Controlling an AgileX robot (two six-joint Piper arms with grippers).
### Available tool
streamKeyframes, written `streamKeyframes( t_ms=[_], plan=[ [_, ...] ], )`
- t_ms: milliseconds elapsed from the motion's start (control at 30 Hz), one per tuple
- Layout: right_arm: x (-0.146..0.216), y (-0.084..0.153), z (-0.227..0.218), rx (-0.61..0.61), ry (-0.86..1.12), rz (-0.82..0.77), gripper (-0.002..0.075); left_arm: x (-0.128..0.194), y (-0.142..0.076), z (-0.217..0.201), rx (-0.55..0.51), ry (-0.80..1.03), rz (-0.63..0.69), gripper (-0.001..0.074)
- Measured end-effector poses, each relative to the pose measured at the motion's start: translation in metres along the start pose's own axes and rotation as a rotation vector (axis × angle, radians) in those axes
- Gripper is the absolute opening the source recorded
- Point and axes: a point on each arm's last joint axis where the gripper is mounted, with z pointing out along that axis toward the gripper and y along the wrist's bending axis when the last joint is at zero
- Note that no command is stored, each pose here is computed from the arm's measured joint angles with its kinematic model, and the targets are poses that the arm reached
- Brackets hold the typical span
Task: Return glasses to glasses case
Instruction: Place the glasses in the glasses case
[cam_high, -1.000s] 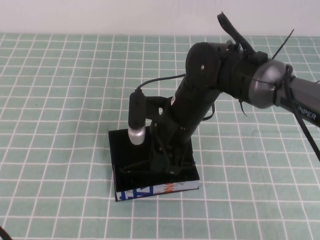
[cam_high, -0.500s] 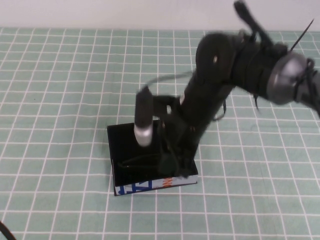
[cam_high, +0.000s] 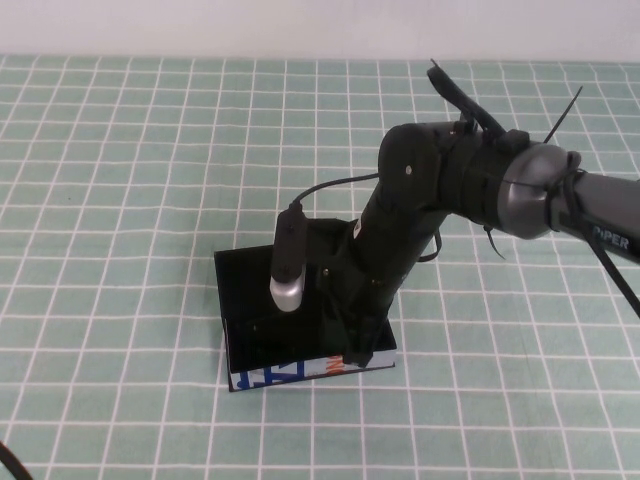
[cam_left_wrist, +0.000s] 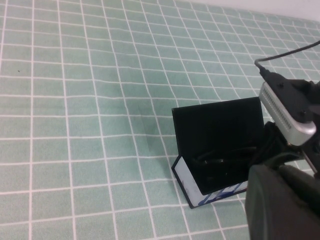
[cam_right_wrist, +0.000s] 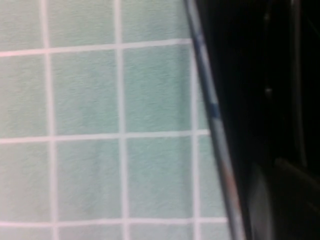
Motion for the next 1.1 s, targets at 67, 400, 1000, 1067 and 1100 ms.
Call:
streamKeyframes(
  t_ms=[67,400,1000,1067,1100],
  plan=[
    [0.0,-0.002,0.0,0.026,0.0,0.008,-0.0011,0.0,0.0,0.0,0.0,0.0,0.001,-0.0002],
    [0.0,-0.009,-0.001,0.085,-0.014,0.011,-0.0011,0.0,0.0,0.0,0.0,0.002,0.001,-0.0002],
    [-0.009,-0.017,0.007,0.05,-0.044,0.035,-0.0011,0.001,0.0,0.0,0.0,0.015,0.001,-0.0002],
    [-0.008,-0.017,0.01,0.043,-0.043,0.039,-0.0011,0.002,0.0,0.0,0.0,0.02,0.001,-0.0002],
    [-0.008,-0.018,0.012,0.041,-0.04,0.04,-0.0011,0.002,0.0,0.0,0.001,0.022,0.001,-0.0002]
  ],
)
